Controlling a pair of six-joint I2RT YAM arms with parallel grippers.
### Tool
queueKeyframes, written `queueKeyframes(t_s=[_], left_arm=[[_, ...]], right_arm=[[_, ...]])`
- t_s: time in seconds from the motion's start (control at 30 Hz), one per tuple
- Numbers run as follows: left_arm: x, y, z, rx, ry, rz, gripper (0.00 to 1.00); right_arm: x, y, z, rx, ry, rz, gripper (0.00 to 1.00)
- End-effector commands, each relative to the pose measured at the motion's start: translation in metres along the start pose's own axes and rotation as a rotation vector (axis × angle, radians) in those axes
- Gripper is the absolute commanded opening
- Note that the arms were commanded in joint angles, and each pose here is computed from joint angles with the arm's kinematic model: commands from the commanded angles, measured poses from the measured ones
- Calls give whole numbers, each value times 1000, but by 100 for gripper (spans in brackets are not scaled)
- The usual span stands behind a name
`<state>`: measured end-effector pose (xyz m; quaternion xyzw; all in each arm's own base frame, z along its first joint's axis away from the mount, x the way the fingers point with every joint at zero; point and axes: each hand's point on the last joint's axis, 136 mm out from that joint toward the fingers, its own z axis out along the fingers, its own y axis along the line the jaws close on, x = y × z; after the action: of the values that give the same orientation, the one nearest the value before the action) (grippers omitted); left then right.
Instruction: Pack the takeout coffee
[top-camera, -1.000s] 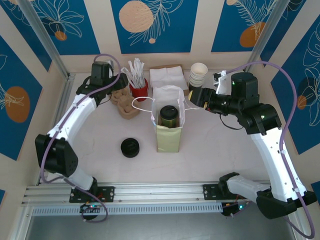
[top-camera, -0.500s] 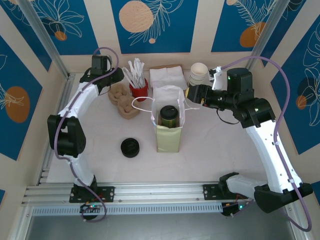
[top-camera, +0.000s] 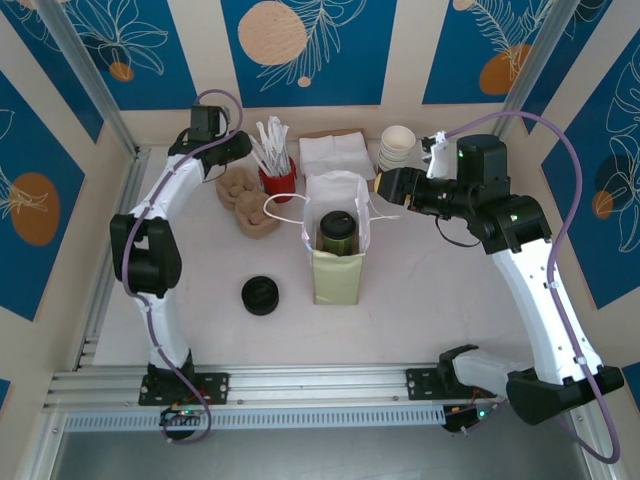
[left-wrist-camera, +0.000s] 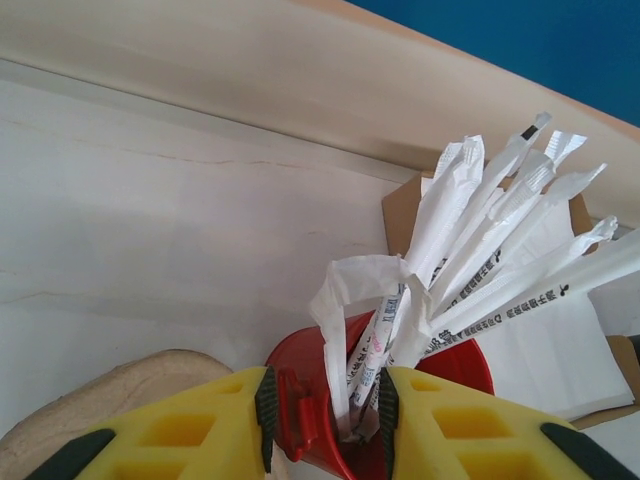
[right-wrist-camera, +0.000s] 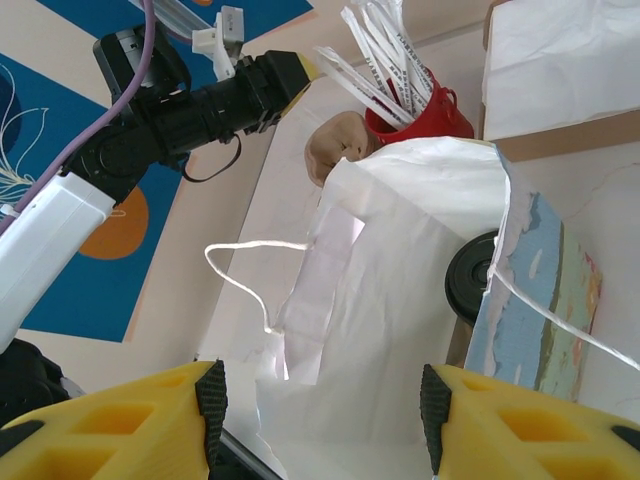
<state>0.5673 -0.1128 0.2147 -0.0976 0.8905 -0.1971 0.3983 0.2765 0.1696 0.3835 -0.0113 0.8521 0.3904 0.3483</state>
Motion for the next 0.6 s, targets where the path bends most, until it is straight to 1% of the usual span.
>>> queueKeyframes(t_s=[0.0,0.57], left_arm=[[-14,5,2,6,-19,-3,33],[-17,5,35,34,4,-11,31]], right_arm=[[-6,4,-4,-13,-22,-30,57],[-8,-6,-2,3,-25,-18,57]])
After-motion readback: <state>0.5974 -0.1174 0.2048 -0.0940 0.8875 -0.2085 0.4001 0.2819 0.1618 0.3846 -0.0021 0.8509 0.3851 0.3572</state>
